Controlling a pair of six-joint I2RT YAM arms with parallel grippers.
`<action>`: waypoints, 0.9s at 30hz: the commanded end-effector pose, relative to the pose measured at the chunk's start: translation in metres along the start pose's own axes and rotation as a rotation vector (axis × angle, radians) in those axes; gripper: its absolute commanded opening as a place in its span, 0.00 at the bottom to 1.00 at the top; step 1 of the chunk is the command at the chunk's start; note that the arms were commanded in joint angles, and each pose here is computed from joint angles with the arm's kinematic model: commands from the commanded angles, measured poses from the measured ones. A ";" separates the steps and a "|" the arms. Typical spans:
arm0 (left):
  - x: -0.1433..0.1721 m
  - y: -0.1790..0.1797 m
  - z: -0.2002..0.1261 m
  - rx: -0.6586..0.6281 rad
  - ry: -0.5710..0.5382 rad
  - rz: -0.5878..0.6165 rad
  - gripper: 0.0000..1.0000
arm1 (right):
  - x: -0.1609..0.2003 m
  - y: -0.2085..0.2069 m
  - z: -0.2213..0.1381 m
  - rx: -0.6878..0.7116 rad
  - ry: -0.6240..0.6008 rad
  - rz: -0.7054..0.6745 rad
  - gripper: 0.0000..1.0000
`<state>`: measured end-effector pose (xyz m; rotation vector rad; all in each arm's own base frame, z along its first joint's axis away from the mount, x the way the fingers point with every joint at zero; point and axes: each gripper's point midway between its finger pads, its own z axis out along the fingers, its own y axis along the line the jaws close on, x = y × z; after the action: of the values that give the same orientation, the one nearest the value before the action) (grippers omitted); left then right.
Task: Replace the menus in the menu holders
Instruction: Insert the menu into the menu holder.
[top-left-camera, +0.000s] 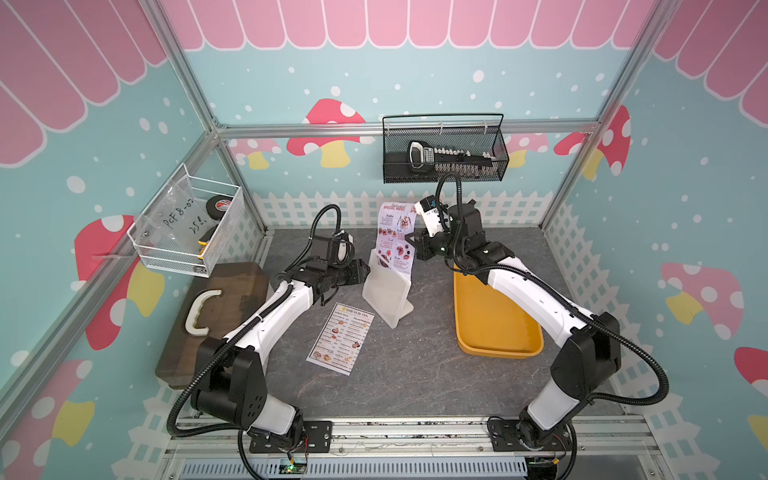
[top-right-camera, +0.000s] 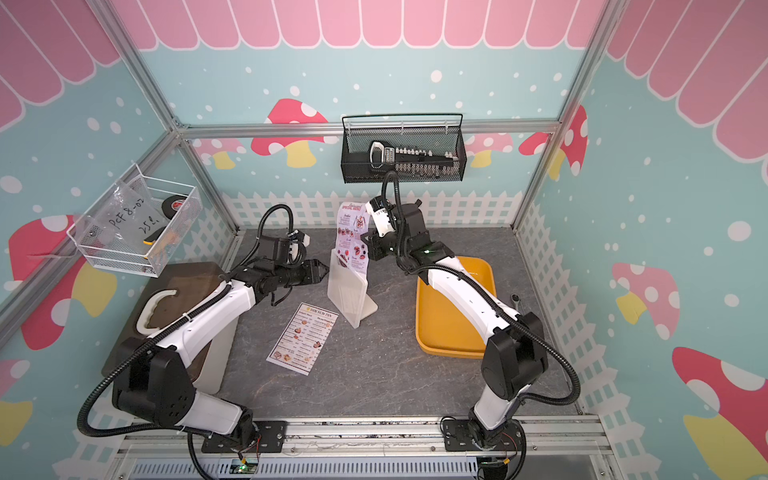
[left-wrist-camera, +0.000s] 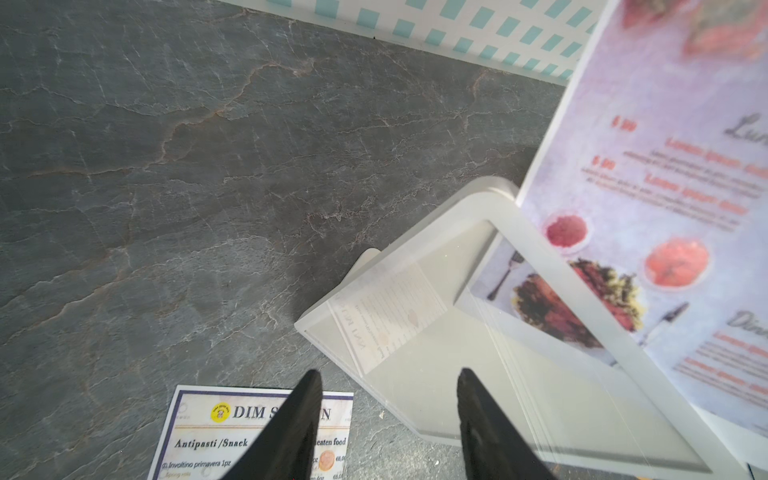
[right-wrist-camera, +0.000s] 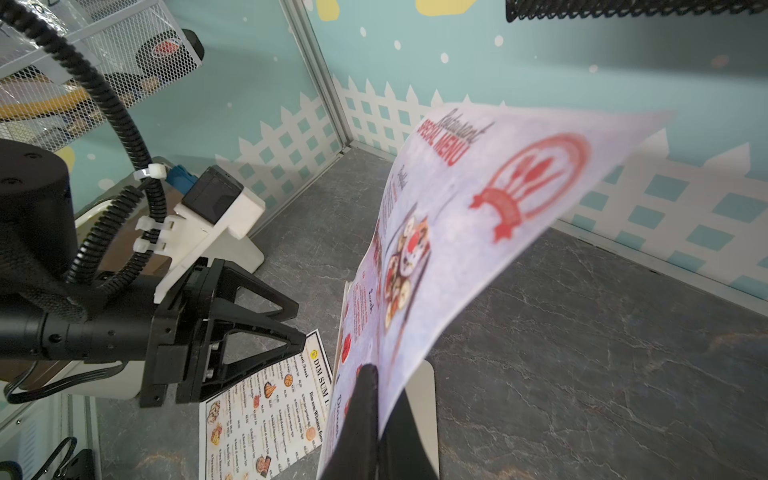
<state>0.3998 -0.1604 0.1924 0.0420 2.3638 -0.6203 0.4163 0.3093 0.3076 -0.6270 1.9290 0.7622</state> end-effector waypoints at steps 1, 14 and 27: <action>-0.012 -0.006 -0.007 0.007 -0.032 0.025 0.54 | -0.001 0.010 0.001 -0.034 -0.023 -0.018 0.04; -0.011 -0.006 -0.009 0.005 -0.034 0.028 0.54 | -0.001 0.014 0.008 -0.036 -0.041 -0.033 0.04; -0.013 -0.004 -0.012 -0.002 -0.046 0.028 0.54 | 0.012 0.018 0.003 -0.039 -0.039 -0.042 0.04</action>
<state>0.4002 -0.1593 0.1924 0.0385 2.3631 -0.6143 0.4071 0.3228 0.2846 -0.6566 1.9210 0.7849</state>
